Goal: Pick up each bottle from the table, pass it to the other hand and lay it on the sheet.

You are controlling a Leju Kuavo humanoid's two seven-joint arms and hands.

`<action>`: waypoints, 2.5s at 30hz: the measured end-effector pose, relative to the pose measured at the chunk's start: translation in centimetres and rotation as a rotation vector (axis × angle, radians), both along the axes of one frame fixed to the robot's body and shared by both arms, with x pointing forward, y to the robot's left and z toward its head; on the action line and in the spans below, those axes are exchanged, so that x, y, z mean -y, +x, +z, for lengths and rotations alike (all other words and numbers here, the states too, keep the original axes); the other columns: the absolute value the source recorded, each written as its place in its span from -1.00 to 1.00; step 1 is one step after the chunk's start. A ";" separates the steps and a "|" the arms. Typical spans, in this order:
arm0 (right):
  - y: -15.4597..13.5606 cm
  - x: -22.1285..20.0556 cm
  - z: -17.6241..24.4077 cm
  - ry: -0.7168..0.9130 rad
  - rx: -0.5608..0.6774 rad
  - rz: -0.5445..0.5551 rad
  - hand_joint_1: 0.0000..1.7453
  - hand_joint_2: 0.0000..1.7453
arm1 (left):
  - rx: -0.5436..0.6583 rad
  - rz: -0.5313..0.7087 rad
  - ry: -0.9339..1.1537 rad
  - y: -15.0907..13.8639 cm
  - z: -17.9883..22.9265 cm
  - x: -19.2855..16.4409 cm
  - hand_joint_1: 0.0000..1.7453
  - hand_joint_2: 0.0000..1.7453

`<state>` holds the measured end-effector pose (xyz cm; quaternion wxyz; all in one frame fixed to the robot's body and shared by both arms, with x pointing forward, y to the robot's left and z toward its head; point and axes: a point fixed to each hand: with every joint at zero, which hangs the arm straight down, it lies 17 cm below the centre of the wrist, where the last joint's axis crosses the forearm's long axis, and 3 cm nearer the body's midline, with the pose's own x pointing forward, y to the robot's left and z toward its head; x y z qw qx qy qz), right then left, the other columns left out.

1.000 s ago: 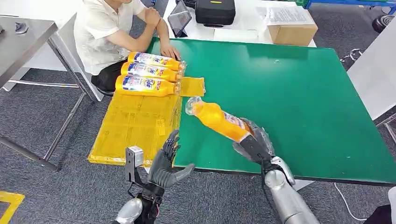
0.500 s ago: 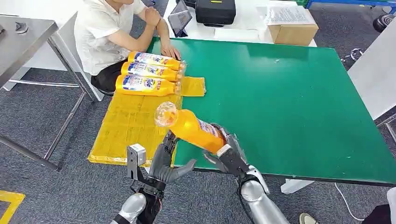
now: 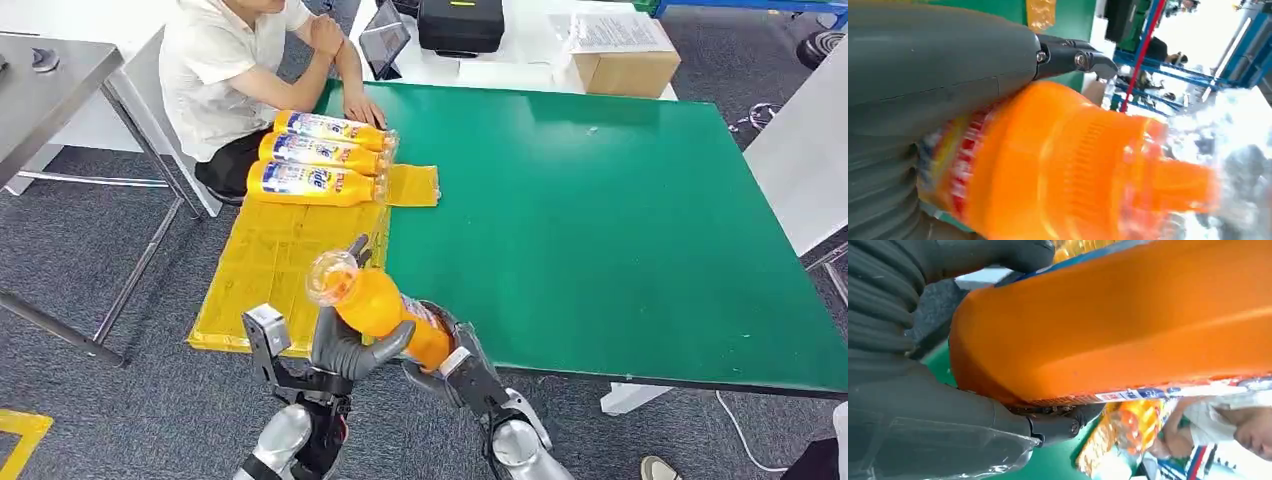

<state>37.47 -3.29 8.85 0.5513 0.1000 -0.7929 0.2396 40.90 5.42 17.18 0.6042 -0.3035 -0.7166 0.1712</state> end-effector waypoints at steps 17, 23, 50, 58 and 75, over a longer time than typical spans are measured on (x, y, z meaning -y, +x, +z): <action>0.2 -0.2 0.5 0.010 0.026 0.005 -0.94 1.00 | -0.057 -0.155 -0.110 0.4 -0.4 2.2 1.00 1.00; 0.3 -0.1 0.5 0.020 0.019 -0.003 -1.00 -1.00 | -0.055 -0.137 -0.082 0.5 -0.6 2.2 1.00 1.00; -3.3 6.3 5.4 0.370 0.035 -0.400 -1.00 -1.00 | -0.258 0.622 -0.227 4.9 -3.5 -22.8 1.00 1.00; -3.2 7.3 7.3 0.388 0.093 -0.441 -1.00 -1.00 | 0.106 0.606 0.936 8.7 -0.1 -15.4 0.64 1.00; -3.2 6.4 8.2 0.433 0.090 -0.356 -1.00 -1.00 | 0.171 0.104 1.322 10.9 -7.3 -7.7 1.00 1.00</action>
